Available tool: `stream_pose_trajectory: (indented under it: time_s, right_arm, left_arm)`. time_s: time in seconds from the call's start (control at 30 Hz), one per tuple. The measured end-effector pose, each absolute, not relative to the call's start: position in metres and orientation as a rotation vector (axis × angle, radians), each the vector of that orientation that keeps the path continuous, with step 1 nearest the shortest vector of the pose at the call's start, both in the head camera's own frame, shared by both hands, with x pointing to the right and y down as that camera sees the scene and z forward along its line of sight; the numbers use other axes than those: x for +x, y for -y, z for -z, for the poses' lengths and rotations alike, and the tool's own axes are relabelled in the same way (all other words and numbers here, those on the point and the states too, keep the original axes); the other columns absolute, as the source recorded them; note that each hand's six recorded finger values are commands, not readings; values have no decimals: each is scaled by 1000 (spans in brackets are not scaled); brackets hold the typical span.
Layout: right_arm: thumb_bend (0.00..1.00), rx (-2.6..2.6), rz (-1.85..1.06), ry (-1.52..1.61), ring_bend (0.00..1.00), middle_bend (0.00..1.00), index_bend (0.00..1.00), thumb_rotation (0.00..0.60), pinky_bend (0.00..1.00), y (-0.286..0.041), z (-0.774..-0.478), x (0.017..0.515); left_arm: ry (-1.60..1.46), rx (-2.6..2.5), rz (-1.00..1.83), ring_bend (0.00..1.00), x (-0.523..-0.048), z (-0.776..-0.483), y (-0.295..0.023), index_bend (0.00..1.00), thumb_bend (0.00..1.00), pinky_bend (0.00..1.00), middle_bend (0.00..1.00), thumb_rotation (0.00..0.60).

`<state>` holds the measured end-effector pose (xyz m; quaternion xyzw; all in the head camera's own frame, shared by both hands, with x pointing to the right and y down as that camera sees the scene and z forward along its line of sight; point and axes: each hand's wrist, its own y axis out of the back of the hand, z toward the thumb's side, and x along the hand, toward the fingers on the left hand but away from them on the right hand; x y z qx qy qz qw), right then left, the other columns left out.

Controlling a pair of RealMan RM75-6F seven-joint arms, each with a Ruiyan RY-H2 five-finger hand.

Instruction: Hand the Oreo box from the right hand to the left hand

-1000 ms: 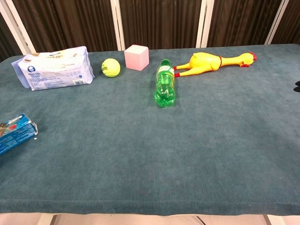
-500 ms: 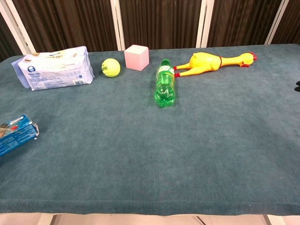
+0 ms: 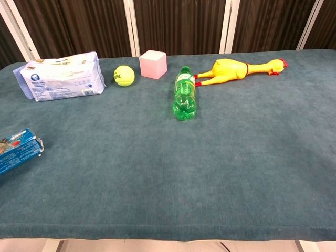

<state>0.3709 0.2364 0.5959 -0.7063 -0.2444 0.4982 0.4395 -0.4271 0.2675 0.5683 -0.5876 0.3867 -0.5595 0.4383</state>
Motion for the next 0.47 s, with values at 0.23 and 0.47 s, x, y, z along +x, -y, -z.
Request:
stream_pose_trajectory:
  time_s: [0.23, 0.47]
  right_arm:
    - [118, -1737, -1263, 623, 9, 16, 0, 600, 186, -237, -596, 375]
    - [119, -1746, -1265, 617, 9, 16, 0, 600, 186, -239, -596, 375]
  left_arm:
    - [-872, -1451, 1516, 54, -428, -566, -275, 107, 163, 310, 16, 600]
    - [-868, -1495, 1546, 70, -429, -568, -275, 106, 161, 315, 35, 600]
